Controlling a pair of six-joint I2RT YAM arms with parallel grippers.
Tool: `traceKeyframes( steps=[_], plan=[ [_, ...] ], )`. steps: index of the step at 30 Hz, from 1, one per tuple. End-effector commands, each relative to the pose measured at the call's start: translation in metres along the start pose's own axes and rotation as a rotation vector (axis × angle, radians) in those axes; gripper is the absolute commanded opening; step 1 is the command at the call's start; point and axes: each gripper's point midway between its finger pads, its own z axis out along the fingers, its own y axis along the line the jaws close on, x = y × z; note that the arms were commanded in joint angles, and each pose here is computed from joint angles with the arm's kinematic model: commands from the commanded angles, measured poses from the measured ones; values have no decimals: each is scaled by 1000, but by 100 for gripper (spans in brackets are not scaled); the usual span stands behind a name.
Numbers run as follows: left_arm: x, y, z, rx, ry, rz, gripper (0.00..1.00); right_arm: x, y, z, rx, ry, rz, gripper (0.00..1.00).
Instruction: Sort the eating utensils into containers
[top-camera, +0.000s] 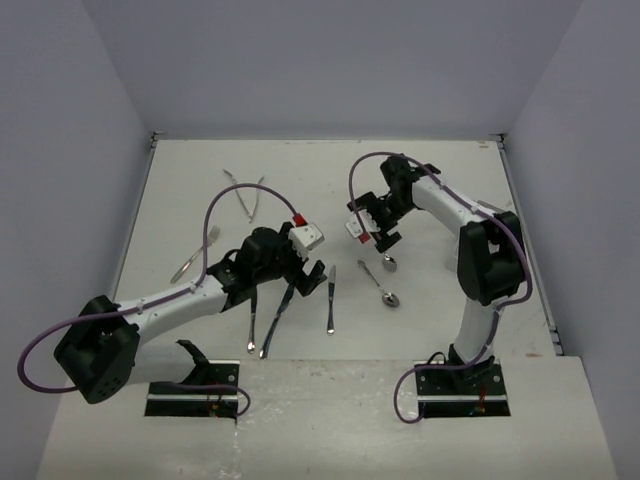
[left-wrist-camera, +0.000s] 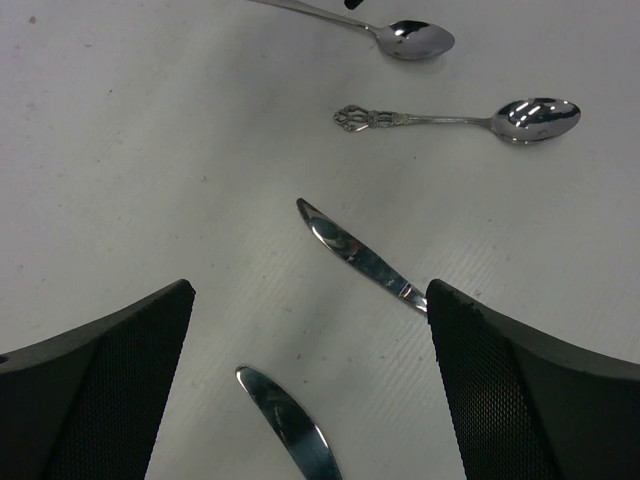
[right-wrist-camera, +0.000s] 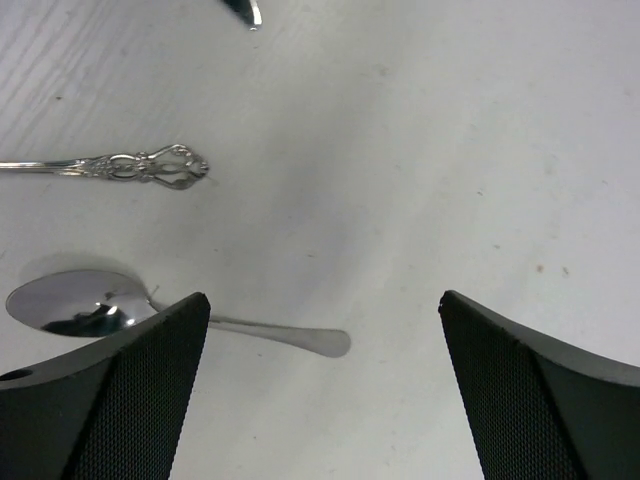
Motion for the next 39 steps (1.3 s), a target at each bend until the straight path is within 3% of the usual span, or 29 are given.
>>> traceKeyframes(
  steps=[1,2,4,5,6,7,9,10,11,14,15,17,18,21,22,24,27,28,31,35,39],
  plan=[
    [-38,4,-7,-27,-91,28,100,-38,-53,-53,275,-140,1,99],
    [-40,7,-9,-46,-95,28,100,-46,-60,-66,336,-166,80,99],
    [-52,11,-18,-77,-126,23,100,-44,-109,-102,562,-135,89,99],
    [-57,14,-22,-99,-142,21,100,-42,-121,-114,662,-188,315,99],
    [-65,15,-29,-111,-175,23,100,-37,-162,-169,927,-165,333,99],
    [-70,17,-32,-127,-191,23,100,-37,-173,-193,1064,-305,631,99],
    [-83,26,-45,-191,-237,19,100,-11,-181,-269,1446,-346,890,99],
    [-92,28,-51,-204,-263,20,100,-10,-177,-280,1510,-466,1064,99],
    [-96,35,-56,-250,-269,14,100,-10,-174,-287,1545,-503,1118,99],
    [-112,41,-76,-296,-294,39,100,-38,-178,-315,1476,-638,1142,99],
    [-122,41,-86,-307,-322,50,100,-50,-175,-302,1341,-639,1150,99],
    [-134,45,-103,-342,-372,70,100,-57,-176,-317,1262,-689,1110,99],
    [-136,44,-108,-346,-387,79,100,-76,-176,-318,1147,-779,1091,99],
    [-150,44,-127,-363,-457,109,100,-64,-169,-323,979,-913,1190,99],
    [-151,45,-131,-378,-460,117,100,-80,-164,-325,834,-996,1220,99],
    [-157,45,-142,-387,-483,121,100,-82,-159,-338,912,-969,1219,99],
    [-156,46,-150,-402,-476,106,100,-64,-147,-343,1438,-506,1038,99],
    [-155,47,-152,-408,-475,89,100,-77,-140,-365,1593,-463,1011,99],
    [-155,47,-153,-411,-474,73,100,-84,-127,-355,1561,-518,1065,99],
    [-158,41,-152,-373,-460,64,100,-110,-124,-339,1377,-684,1059,99],
    [-163,33,-155,-331,-485,58,100,-120,-126,-335,1250,-745,1031,99]
  ],
)
